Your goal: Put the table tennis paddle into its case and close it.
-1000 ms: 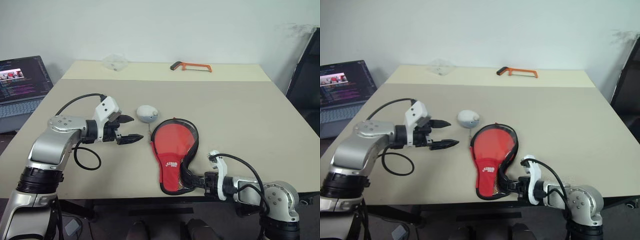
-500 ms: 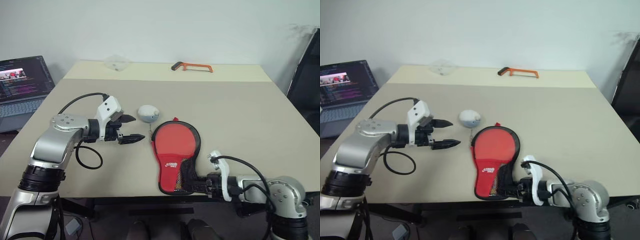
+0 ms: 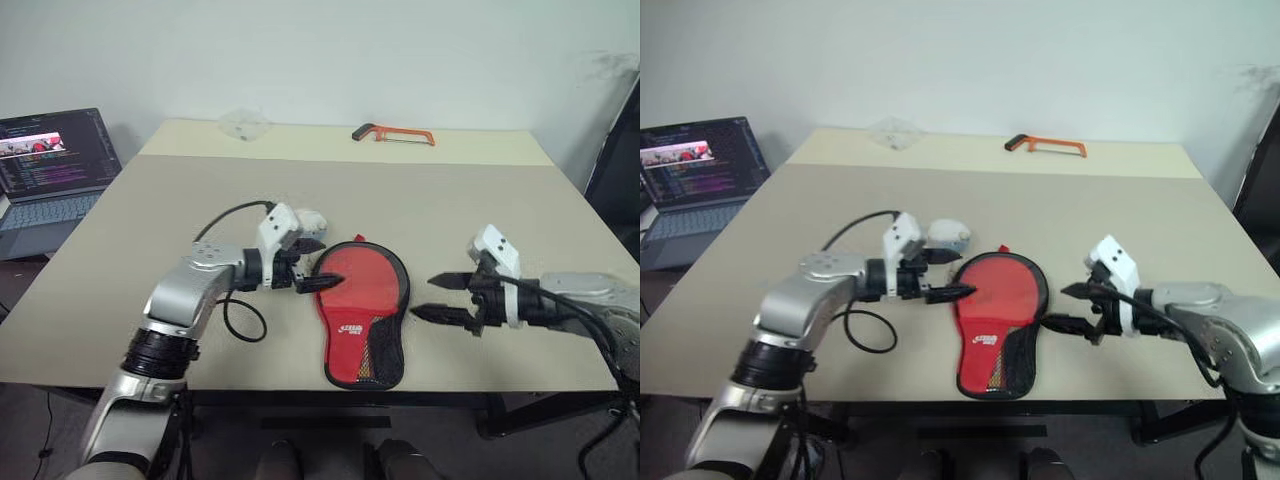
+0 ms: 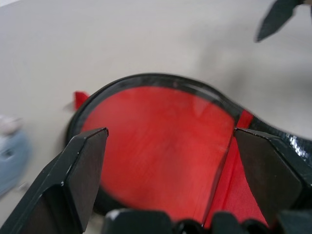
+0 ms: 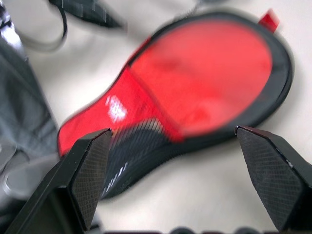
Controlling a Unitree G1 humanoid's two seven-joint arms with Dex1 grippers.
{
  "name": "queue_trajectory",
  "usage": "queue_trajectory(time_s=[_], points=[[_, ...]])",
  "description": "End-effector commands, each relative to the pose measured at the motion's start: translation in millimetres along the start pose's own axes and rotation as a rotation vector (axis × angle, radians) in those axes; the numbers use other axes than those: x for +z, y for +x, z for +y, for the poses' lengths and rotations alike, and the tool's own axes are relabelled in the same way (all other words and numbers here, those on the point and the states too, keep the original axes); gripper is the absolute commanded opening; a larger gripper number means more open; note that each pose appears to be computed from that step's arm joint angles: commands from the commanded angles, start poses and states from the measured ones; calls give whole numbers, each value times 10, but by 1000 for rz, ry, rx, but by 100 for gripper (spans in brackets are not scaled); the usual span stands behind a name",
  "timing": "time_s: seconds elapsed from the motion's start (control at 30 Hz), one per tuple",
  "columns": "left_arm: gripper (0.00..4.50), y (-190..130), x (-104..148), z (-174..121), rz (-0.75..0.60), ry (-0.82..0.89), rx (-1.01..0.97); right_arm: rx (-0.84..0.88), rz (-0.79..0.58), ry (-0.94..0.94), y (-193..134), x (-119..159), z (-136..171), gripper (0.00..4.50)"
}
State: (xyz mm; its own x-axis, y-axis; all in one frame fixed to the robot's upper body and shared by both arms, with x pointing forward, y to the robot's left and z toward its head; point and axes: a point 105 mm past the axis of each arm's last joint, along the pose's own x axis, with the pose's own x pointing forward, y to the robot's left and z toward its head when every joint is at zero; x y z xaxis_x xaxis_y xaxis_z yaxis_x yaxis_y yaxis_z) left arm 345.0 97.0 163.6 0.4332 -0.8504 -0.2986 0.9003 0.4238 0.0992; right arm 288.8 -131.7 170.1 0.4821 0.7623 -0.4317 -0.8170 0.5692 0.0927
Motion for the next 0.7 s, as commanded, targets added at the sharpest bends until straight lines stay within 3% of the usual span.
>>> queue_trajectory(time_s=[0.03, 0.17, 0.43, 0.7], points=[[450, 2, 149, 64, -43, 29, 54, -76, -61, -46, 90, 159, -127, 445], [450, -135, 241, 343, -76, 33, 196, -179, -214, -20, 411, 400, -233, 445], [450, -405, 488, 794, -119, 55, 346, -235, -316, -25, 1061, 404, -38, 445], [450, -107, 317, 1004, -38, -27, 371, -329, -262, -28, 1400, 140, -140, 445]])
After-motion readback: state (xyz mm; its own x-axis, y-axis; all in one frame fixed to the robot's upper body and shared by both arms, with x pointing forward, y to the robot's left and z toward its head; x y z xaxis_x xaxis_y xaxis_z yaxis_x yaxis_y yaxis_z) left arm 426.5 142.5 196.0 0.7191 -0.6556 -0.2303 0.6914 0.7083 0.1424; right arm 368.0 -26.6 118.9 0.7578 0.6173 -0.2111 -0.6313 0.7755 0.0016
